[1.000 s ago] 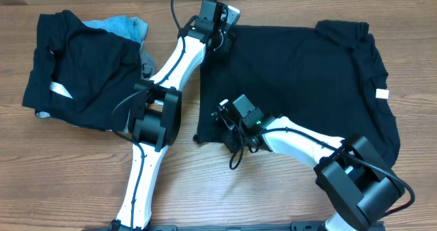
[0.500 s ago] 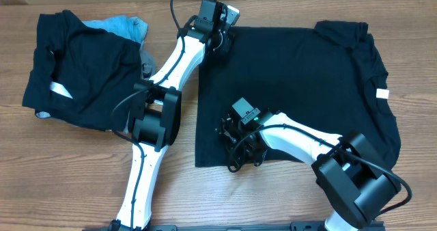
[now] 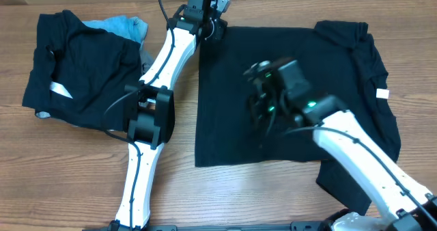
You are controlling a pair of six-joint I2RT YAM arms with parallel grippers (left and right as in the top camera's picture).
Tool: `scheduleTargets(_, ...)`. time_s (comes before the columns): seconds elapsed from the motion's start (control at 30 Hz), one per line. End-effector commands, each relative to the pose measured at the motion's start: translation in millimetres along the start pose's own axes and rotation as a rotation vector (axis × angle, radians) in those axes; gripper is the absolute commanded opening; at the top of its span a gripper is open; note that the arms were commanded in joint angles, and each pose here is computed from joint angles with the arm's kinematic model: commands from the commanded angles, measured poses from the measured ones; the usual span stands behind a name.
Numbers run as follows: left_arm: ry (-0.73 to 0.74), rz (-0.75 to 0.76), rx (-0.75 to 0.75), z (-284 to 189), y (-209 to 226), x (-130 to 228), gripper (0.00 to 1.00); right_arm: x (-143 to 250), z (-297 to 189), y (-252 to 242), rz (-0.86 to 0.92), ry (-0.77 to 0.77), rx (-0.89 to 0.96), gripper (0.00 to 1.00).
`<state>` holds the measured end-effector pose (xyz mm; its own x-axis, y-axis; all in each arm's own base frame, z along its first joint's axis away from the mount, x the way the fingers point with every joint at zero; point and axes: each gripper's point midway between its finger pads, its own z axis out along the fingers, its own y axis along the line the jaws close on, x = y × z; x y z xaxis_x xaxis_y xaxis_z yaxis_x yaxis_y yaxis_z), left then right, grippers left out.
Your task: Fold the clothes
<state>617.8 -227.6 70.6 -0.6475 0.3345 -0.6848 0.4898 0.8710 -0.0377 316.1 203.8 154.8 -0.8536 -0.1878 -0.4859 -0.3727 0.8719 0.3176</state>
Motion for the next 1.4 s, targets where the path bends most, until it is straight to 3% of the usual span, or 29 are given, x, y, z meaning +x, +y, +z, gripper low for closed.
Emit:
scheduleTargets(0.0, -0.091, 0.028, 0.016, 13, -12, -19, 0.04, -6, 8, -51, 0.137, -0.011, 0.152, 0.04)
scheduleTargets(0.2, -0.11, 0.064, 0.083, 37, -48, -13, 0.04, 16, 43, -103, 0.331, 0.069, 0.337, 0.04)
scheduleTargets(0.33, -0.038, 0.111, 0.133, 43, -86, 6, 0.04, 30, 56, -126, 0.447, 0.096, 0.441, 0.04)
scheduleTargets(0.57, 0.068, 0.157, 0.101, 54, -90, 38, 0.04, 48, 56, -157, 0.624, 0.104, 0.49, 0.04)
scheduleTargets(0.7, 0.131, 0.152, 0.09, 68, -85, 64, 0.04, 54, 69, -161, 0.628, 0.125, 0.491, 0.04)
scheduleTargets(1.17, 0.238, 0.094, 0.004, 62, -35, 91, 0.04, 65, 128, -135, 0.555, 0.194, 0.359, 0.04)
scheduleTargets(1.37, 0.319, 0.067, -0.023, 55, -17, 111, 0.04, 51, 144, -96, 0.339, 0.173, 0.245, 0.04)
